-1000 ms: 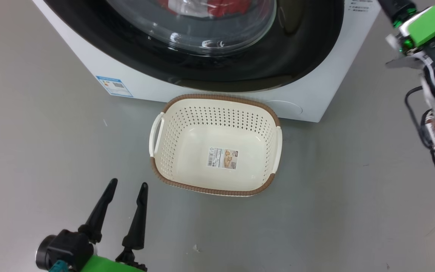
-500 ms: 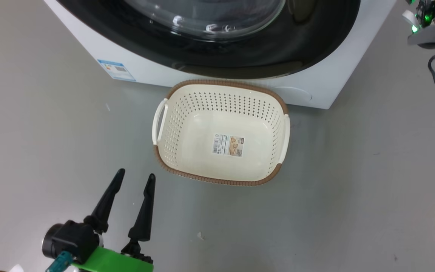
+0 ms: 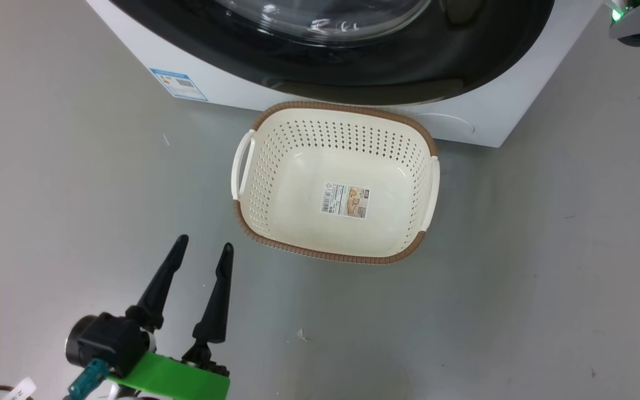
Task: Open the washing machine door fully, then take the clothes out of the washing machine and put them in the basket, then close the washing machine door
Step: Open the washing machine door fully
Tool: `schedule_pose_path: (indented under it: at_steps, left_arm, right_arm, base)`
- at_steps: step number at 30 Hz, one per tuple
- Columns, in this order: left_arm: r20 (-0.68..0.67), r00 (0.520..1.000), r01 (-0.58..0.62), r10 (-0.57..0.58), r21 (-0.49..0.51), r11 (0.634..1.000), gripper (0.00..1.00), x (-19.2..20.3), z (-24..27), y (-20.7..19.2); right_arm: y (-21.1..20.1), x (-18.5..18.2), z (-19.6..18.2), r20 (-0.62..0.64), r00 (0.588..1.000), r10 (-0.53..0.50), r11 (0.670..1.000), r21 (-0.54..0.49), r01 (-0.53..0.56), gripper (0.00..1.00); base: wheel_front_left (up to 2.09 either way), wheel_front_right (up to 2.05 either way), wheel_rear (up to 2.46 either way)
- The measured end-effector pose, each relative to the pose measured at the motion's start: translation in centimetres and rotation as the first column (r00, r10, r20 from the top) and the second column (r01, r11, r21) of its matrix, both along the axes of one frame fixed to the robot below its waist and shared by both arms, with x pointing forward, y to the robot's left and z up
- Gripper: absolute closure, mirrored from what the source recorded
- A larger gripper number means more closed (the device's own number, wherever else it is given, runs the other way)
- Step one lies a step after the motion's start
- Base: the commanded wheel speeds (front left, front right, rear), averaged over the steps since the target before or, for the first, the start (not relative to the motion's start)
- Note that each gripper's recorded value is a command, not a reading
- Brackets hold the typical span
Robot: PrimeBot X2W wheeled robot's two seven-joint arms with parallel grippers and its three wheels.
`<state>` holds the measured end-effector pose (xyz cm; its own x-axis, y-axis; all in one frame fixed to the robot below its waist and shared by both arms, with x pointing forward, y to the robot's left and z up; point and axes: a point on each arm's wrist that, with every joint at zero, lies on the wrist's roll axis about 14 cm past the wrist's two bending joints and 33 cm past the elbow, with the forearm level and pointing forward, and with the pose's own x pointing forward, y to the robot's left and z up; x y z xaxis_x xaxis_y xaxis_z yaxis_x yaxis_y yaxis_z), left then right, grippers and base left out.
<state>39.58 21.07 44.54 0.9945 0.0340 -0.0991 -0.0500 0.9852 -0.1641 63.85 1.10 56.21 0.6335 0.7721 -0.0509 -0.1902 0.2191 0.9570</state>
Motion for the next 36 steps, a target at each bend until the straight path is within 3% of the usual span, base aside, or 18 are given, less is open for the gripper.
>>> schedule_pose_path:
  at_steps: [14,36]
  left_arm:
    - [0.024,1.000,0.010,-0.010,-0.005,1.000,0.00,0.3,0.7,-0.4]
    - [0.103,0.995,0.010,-0.010,-0.005,1.000,0.00,-2.0,3.7,-0.7]
  right_arm:
    - [0.9,-2.2,-1.5,-0.027,0.995,0.098,0.991,-0.084,-0.100,1.00]
    - [5.2,-14.4,-2.7,-0.029,0.931,0.365,0.923,-0.120,-0.365,1.00]
  base:
    - [0.00,0.00,0.00]
    - [0.00,0.00,0.00]
